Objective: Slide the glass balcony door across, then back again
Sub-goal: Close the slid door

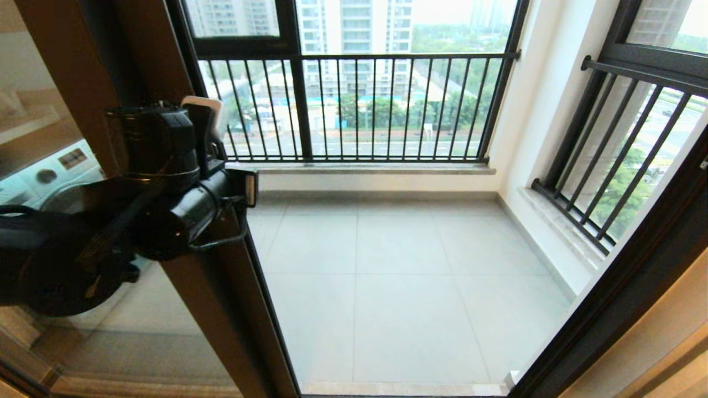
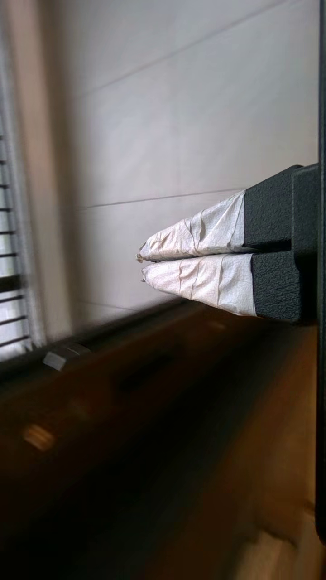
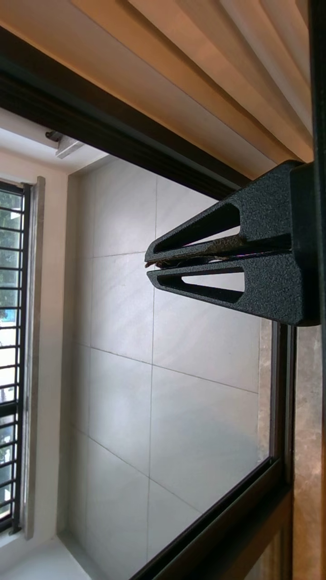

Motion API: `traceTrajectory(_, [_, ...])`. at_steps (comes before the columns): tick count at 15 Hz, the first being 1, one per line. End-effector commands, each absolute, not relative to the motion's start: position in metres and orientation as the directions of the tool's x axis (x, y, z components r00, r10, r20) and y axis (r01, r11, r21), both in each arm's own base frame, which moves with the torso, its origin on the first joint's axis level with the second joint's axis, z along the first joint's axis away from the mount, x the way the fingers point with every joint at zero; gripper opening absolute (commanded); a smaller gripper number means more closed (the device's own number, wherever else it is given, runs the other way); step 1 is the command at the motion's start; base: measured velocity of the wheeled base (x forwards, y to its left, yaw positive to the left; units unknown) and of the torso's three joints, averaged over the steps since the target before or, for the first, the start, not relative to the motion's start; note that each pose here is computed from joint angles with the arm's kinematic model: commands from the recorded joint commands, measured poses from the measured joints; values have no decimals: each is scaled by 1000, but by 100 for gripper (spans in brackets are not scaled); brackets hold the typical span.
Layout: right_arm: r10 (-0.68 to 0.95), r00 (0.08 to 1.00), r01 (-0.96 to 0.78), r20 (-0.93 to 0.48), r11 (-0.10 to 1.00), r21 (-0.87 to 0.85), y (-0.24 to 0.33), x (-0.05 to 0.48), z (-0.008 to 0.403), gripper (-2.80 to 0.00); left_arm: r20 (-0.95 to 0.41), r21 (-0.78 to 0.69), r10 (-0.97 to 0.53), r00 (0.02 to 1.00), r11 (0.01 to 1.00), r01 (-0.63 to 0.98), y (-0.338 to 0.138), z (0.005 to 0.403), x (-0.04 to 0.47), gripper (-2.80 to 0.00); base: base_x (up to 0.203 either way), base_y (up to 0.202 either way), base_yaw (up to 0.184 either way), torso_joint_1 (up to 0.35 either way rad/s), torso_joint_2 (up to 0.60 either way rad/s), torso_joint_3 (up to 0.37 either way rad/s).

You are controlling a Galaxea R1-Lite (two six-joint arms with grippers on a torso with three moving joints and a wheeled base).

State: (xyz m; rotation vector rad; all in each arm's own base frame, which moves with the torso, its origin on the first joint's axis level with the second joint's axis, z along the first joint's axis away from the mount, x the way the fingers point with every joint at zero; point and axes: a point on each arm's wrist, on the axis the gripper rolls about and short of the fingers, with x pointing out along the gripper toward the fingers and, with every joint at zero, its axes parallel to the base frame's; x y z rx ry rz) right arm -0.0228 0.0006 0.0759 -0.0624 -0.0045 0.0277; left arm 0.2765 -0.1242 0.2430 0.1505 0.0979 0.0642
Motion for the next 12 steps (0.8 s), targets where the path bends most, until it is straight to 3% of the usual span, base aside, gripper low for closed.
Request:
traceTrajectory(1, [28, 1000, -27, 5, 998, -63, 1, -23, 76, -280, -177, 166, 70, 982, 985, -41, -104, 254, 237, -280, 0, 0, 0, 0, 0, 0])
traceTrajectory(2, [29, 1000, -28, 5, 998, -63, 1, -23, 76, -280, -259, 109, 23, 966, 994, 6, -99, 253, 224, -280, 0, 0, 0, 0, 0, 0])
traceTrajectory(5, [29, 1000, -29, 5, 998, -63, 1, -23, 76, -280, -335, -92, -193, 922, 981, 172, -89, 269, 216, -280, 0, 0, 0, 0, 0, 0])
traceTrajectory(9, [28, 1000, -28, 5, 998, -63, 1, -23, 76, -280, -361, -136, -128, 924, 987, 84, -75, 263, 231, -280, 0, 0, 0, 0, 0, 0])
traceTrajectory(12, [29, 1000, -29, 5, 998, -63, 1, -23, 76, -280, -384, -74, -88, 919, 995, 64, -74, 255, 237, -280, 0, 0, 0, 0, 0, 0])
